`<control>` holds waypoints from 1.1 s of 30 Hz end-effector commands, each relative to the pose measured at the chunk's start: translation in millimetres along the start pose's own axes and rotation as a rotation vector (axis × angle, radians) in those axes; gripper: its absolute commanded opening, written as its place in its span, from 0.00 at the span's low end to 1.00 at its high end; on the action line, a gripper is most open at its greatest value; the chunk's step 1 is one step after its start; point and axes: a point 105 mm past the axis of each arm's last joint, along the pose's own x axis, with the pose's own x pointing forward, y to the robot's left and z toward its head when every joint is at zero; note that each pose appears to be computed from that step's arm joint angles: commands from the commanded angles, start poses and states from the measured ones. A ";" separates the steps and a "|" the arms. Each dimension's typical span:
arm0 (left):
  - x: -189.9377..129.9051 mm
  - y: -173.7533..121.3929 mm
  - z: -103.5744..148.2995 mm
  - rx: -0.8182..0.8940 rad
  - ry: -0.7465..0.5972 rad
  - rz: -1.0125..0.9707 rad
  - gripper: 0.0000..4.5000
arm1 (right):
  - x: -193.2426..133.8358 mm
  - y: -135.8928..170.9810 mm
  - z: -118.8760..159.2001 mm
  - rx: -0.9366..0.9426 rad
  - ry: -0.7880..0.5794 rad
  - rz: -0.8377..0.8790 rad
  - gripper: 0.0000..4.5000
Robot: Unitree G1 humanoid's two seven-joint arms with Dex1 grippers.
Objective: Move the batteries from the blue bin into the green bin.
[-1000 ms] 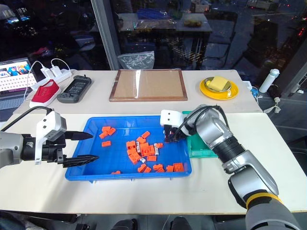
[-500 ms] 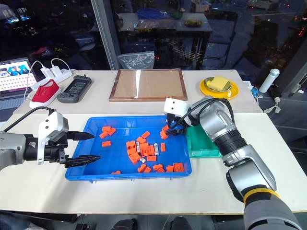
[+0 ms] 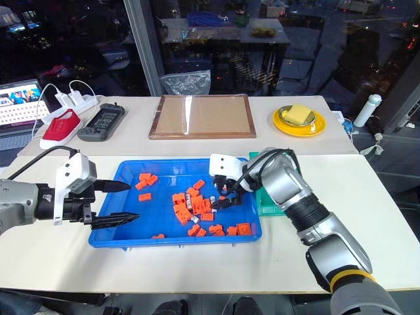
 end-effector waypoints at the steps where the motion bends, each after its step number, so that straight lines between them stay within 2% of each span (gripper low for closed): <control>1: -5.2 -0.2 3.2 0.028 0.005 0.024 1.00 | 4.7 -0.8 -0.3 0.000 -0.001 -0.011 0.96; 11: -6.1 -0.1 1.0 0.027 0.012 0.035 1.00 | 19.6 2.5 -8.9 0.026 0.023 0.004 0.96; 19: -5.7 -0.1 0.6 0.029 0.011 0.038 1.00 | 19.9 -0.3 -26.6 0.056 0.081 -0.010 0.96; 23: -5.6 0.7 0.2 0.030 0.011 0.043 1.00 | 16.0 -0.4 -25.4 0.069 0.068 -0.008 0.96; 28: -4.4 0.3 -0.3 0.029 0.010 0.041 1.00 | 9.1 2.5 -11.5 0.091 -0.013 0.018 0.96; 31: -4.1 -0.2 -1.5 0.030 0.013 0.038 1.00 | -0.8 0.8 21.8 0.117 -0.161 0.028 0.96; 33: -3.9 -0.3 -1.3 0.031 0.014 0.035 1.00 | -8.1 -2.4 33.1 0.115 -0.195 0.020 0.96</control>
